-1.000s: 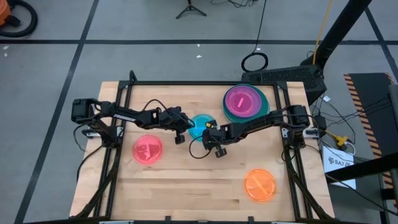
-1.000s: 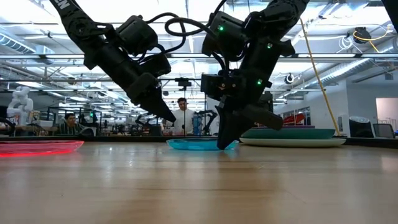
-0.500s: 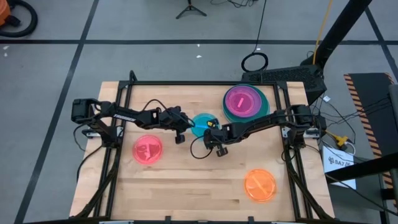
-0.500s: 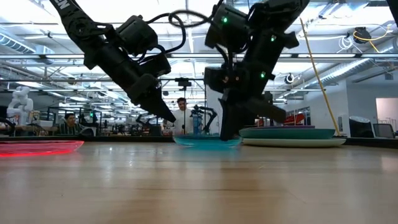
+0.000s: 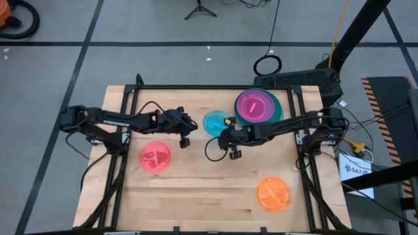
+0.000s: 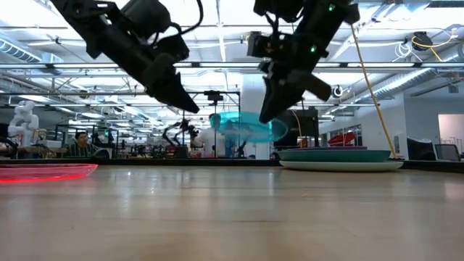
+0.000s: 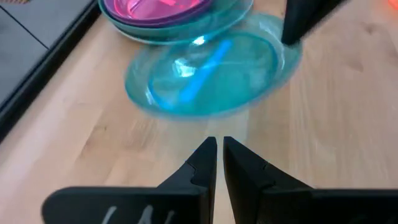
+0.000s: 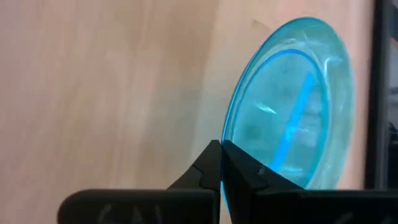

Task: Stack plastic plates
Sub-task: Stack the blue plate on top of the pink plate, then stack the pink plate on top of the blue plate

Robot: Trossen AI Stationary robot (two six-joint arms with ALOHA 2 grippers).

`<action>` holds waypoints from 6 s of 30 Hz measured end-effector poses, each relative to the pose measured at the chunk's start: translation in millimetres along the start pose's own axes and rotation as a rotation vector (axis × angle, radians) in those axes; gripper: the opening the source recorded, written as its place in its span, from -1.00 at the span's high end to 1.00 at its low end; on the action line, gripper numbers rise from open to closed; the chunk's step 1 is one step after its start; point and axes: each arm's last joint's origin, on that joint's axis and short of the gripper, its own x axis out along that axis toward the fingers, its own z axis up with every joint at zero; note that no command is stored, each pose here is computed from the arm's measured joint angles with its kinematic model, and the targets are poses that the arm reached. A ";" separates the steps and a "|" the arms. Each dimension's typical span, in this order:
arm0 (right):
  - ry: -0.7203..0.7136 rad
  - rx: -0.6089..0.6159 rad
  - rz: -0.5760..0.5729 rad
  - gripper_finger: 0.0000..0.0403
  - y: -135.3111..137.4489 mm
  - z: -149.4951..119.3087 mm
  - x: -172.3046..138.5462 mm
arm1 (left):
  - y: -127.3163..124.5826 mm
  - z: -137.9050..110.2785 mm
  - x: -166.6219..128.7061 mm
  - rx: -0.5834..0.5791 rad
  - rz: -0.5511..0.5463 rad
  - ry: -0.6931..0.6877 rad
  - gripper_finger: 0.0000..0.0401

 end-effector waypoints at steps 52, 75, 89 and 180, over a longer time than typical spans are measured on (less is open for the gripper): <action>0.434 0.376 -0.103 0.99 -72.8 -123.3 9.2 | -32.9 2.3 -14.4 0.077 -0.056 -0.004 0.82; 0.351 0.437 -0.065 0.83 -76.6 -120.1 12.4 | -35.3 1.9 -14.5 0.062 -0.064 -0.001 0.82; 0.354 0.515 -0.079 0.29 -76.5 -120.6 12.4 | -34.8 -1.4 -14.4 0.040 -0.062 0.033 0.82; -0.257 0.622 0.070 0.23 7.8 -20.9 -14.5 | -50.5 -67.2 -46.7 -0.356 0.182 0.735 0.82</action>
